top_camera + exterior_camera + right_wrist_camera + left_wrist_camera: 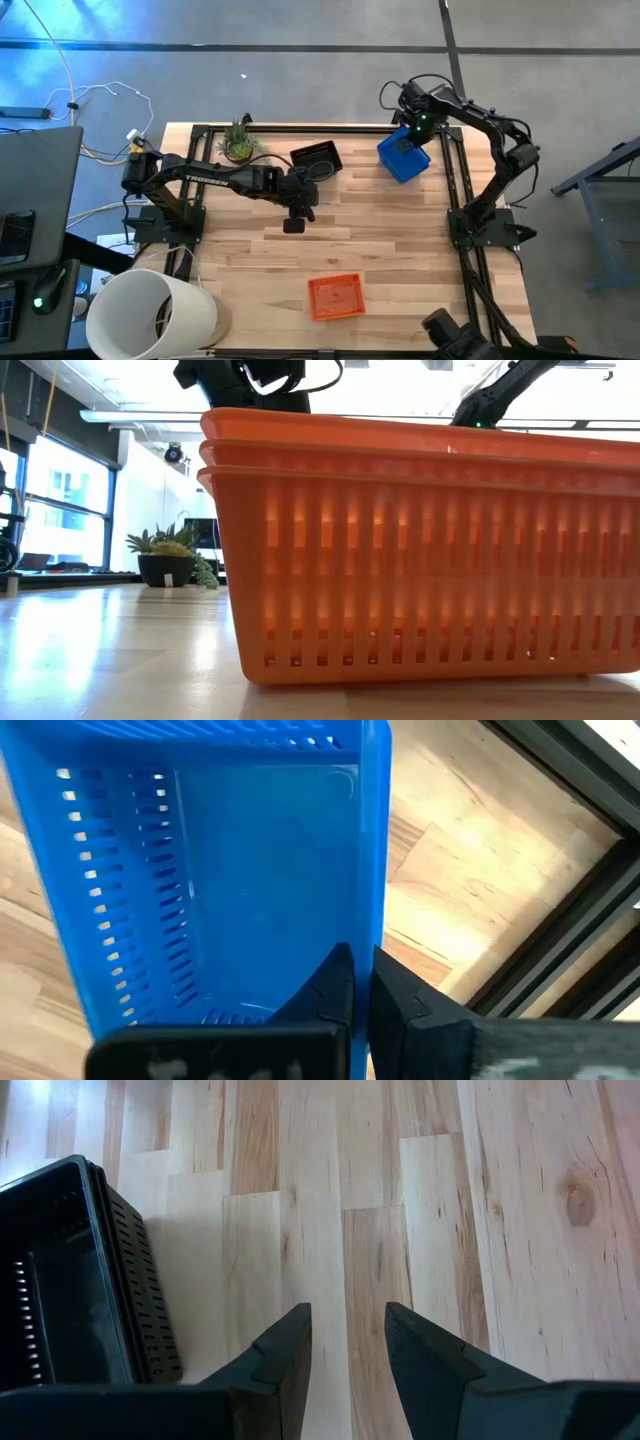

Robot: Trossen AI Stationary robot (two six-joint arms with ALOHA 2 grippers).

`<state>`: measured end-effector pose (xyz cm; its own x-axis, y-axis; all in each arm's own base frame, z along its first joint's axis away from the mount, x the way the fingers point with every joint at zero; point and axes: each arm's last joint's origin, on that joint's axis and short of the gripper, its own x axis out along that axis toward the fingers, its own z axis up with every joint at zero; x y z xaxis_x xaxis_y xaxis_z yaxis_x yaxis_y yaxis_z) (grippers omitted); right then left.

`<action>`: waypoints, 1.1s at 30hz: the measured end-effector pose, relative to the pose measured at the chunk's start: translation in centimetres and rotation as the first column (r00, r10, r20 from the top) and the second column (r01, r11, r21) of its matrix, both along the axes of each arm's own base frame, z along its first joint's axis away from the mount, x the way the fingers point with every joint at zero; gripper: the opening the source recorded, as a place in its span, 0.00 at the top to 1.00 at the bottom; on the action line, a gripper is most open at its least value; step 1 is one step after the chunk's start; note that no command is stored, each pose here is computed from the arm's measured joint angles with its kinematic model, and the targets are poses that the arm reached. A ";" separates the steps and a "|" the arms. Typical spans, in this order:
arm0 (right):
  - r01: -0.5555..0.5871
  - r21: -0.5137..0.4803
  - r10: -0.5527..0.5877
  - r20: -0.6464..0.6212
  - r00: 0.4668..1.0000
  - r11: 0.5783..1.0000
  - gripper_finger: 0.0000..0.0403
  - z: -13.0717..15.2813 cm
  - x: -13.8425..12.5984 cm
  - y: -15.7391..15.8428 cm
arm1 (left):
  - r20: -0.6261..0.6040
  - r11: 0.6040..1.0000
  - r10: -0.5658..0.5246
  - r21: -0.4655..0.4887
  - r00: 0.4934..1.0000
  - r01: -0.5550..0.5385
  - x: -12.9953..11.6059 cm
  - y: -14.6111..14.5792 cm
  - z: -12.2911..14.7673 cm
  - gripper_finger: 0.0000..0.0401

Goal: Stack baskets by color
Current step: Stack the bottom blue basket on top of the top blue basket

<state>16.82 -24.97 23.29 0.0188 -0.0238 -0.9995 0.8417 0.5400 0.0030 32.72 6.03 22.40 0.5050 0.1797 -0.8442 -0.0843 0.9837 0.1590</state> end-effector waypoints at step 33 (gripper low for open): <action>0.052 0.068 -0.056 0.058 0.997 0.996 1.00 -0.1 -0.6 -0.3 | 0.000 1.000 0.000 0.000 1.000 0.000 0.0 0.0 0.0 0.71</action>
<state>16.22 -25.23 23.18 0.0789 0.0399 -0.9961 0.8669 0.4906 0.0883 32.71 6.03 22.40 0.5046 0.1797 -0.8444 -0.0841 0.9837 0.1591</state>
